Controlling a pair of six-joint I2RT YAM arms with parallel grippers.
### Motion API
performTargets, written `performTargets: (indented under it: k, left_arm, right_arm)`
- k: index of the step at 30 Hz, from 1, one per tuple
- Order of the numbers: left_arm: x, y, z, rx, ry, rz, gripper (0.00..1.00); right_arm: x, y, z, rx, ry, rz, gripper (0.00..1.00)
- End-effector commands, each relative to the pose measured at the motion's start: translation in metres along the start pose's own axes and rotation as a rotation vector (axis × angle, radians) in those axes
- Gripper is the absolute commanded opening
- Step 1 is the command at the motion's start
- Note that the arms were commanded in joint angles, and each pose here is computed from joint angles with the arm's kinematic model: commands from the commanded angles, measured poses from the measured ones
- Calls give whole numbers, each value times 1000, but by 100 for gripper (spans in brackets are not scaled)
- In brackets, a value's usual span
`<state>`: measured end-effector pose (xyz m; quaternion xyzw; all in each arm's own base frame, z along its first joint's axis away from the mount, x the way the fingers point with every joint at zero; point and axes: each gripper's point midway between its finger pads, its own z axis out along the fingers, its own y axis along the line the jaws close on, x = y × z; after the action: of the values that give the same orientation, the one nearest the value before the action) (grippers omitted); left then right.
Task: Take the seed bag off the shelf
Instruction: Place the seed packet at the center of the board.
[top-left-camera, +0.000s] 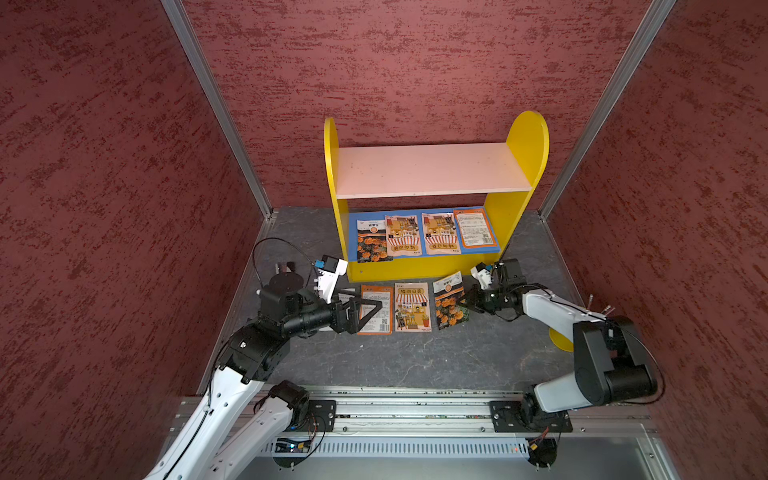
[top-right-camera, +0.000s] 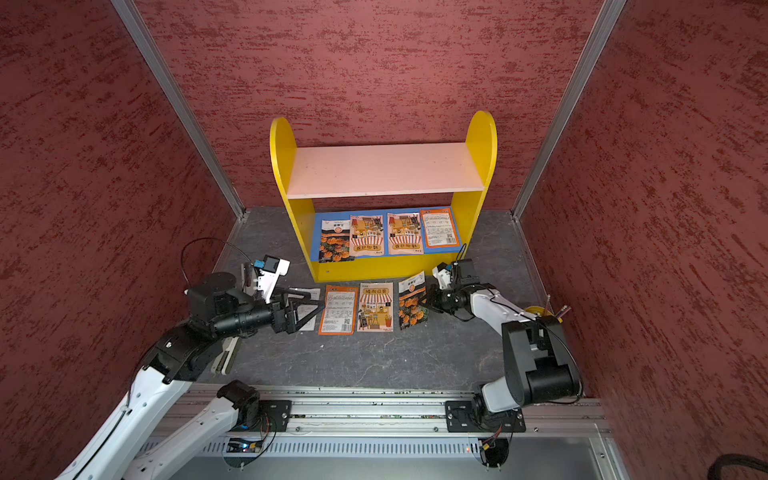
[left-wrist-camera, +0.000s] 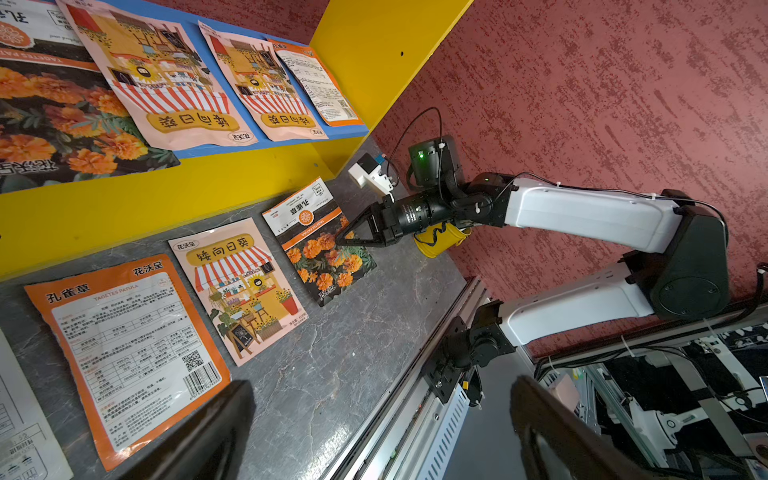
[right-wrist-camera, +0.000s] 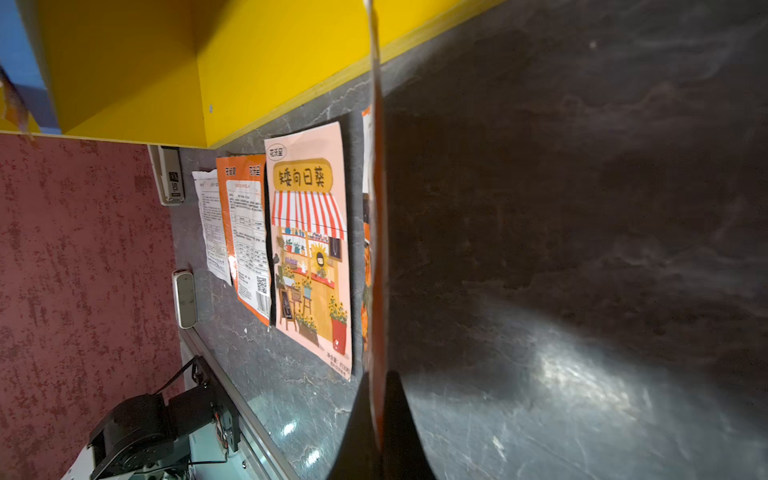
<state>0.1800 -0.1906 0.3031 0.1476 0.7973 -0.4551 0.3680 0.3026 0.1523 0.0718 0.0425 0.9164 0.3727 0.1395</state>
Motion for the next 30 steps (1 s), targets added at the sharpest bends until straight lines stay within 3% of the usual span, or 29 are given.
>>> performTargets:
  k: [1,4,12,20,26,28,30]
  left_arm:
    - [-1,-1,1,17,-7,5,100]
    - [0,-1,1,17,-7,5,100]
    - [3,2,2,12,-3,-1,100]
    - [5,3,1,9,0,-2,100]
    - [5,3,0,4,-4,-1,100]
    - [5,2,0,5,-5,-1,100]
    - [4,2,0,5,-5,0,100]
  right_arm:
    - [-11,-4,-1,24,-31,-36,0]
    - [-11,-9,2,41,-30,-32,1]
    - [-9,-25,4,116,-31,-23,26]
    - [-9,-43,0,217,-53,-9,34]
    - [-21,-49,-20,324,-121,-2,51]
    - [-27,-30,-32,280,-166,-32,51]
    - [-32,2,-40,149,-199,-59,53]
